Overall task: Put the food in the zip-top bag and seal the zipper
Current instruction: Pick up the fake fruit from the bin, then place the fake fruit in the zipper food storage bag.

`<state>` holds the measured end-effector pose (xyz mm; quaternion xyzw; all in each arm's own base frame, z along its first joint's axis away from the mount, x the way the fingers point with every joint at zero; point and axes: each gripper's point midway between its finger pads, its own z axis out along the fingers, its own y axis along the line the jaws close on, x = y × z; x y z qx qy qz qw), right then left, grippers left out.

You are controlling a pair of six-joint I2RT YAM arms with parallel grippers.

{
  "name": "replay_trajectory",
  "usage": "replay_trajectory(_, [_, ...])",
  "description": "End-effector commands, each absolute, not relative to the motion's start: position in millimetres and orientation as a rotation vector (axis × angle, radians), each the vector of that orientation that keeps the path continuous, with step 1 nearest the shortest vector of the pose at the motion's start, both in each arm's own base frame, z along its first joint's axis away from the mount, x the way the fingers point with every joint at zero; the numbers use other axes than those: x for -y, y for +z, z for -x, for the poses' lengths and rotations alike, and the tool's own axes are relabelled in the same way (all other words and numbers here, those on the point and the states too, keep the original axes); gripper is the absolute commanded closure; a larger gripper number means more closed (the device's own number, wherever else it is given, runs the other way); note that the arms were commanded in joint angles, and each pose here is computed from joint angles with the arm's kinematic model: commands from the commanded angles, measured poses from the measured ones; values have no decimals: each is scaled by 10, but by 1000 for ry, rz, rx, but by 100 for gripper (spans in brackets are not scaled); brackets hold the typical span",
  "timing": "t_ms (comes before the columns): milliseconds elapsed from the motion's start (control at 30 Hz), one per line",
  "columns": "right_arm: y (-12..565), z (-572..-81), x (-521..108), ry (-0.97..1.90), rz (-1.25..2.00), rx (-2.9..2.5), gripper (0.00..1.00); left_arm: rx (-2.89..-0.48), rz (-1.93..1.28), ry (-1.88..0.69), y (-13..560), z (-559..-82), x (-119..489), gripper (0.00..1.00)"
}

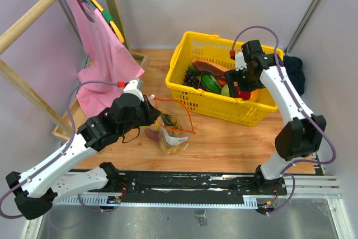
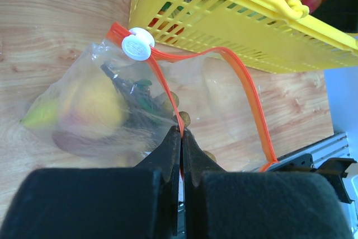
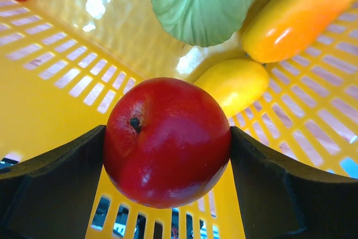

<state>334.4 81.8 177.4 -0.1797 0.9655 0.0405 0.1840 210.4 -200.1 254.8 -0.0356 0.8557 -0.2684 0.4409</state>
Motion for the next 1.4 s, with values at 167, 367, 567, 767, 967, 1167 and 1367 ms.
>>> replay_trajectory(167, [3044, -3340, -1090, 243, 448, -2198, 66, -2061, 58, -715, 2784, -2139, 2070, 100])
replay_trajectory(367, [3564, -3073, -1552, 501, 530, -1947, 68, -2054, 54, -726, 2793, -2144, 2091, 100])
replay_trajectory(567, [3650, -2765, -2245, 725, 695, -1810, 69, -2052, 55, -733, 2803, -2142, 2099, 99])
replay_trajectory(767, [3524, -2467, -2796, 894, 823, -1735, 70, -2045, 62, -745, 2824, -2123, 2085, 100])
replay_trajectory(967, [3311, -2196, -3202, 1030, 927, -1676, 71, -2043, 62, -751, 2820, -2117, 2087, 100])
replay_trajectory(1167, [3058, -2085, -3503, 1097, 991, -1660, 70, -2042, 60, -756, 2830, -2110, 2088, 100])
replay_trajectory(1367, [2855, -2100, -3652, 1088, 1019, -1664, 61, -2038, 52, -775, 2840, -2092, 2106, 100])
